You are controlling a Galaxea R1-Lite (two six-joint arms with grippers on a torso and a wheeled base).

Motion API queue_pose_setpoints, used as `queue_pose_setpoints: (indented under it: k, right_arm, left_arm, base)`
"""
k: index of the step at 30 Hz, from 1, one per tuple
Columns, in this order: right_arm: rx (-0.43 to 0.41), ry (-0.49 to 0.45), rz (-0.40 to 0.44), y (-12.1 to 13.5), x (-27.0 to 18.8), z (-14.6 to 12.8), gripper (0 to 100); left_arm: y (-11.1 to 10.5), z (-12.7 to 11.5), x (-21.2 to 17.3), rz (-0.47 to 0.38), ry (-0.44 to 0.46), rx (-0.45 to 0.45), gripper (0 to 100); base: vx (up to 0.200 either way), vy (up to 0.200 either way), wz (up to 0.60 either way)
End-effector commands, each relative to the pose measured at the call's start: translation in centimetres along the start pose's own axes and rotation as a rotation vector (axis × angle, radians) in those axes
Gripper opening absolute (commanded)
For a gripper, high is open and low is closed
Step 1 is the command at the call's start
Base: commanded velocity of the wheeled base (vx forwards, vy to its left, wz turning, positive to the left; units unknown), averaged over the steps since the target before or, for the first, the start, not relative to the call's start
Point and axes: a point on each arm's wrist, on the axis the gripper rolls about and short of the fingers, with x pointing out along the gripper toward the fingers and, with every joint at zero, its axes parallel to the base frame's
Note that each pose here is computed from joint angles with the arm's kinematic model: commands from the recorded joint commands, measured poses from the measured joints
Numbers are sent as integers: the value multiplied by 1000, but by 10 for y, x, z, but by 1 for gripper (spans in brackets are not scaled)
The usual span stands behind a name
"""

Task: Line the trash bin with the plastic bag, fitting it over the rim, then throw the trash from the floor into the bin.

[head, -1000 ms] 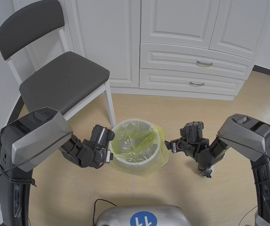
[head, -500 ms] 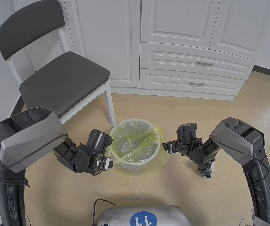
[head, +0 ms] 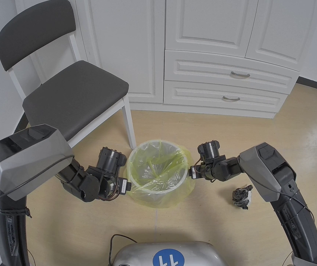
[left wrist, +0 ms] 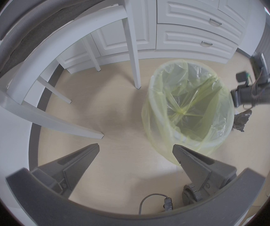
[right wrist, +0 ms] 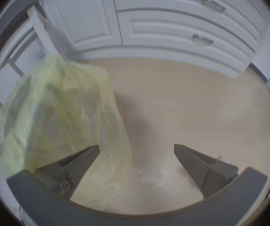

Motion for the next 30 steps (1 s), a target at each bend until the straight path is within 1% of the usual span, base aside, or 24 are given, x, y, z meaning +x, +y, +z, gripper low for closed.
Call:
queue_pose_setpoints:
  k: [1, 3, 8, 11, 12, 14, 19, 20, 22, 24, 27, 30]
  right_arm:
    - [-1, 100, 48, 2, 27, -30, 100]
    - [-3, 111, 67, 1, 26, -30, 100]
    - [-7, 136, 67, -1, 25, -31, 100]
    - [-6, 141, 67, -2, 25, -31, 100]
    - [-3, 160, 82, -4, 25, -32, 100]
    - [1, 163, 84, -5, 25, -32, 100]
    - [26, 151, 73, -5, 22, -27, 100]
    - [28, 150, 73, -5, 22, -27, 100]
    - [37, 144, 74, -5, 21, -24, 100]
    - [43, 144, 70, -5, 21, -24, 100]
    - [58, 139, 58, -5, 20, -23, 100]
    - [59, 134, 48, -5, 20, -23, 100]
  left_arm:
    - [21, 7, 5, -22, -16, -48, 100]
    - [26, 5, 11, -38, -1, -54, 100]
    - [32, -1, 30, -21, 26, -67, 100]
    - [33, -3, 33, -19, 32, -68, 100]
    - [30, -7, 44, -24, 40, -71, 100]
    - [26, -10, 56, -43, 27, -78, 100]
    - [22, -15, 84, -68, -52, -105, 100]
    - [22, -14, 85, -70, -56, -107, 100]
    - [20, -12, 89, -111, -52, -110, 100]
    - [22, -10, 90, -122, -54, -113, 100]
    - [27, -2, 100, -112, -61, -118, 100]
    - [38, 5, 109, -95, -18, -109, 100]
  base:
    - [0, 0, 0]
    - [0, 0, 0]
    - [0, 0, 0]
    - [0, 0, 0]
    - [0, 0, 0]
    - [0, 0, 0]
    - [0, 0, 0]
    - [0, 0, 0]
    - [0, 0, 0]
    - [0, 0, 0]
    - [0, 0, 0]
    - [0, 0, 0]
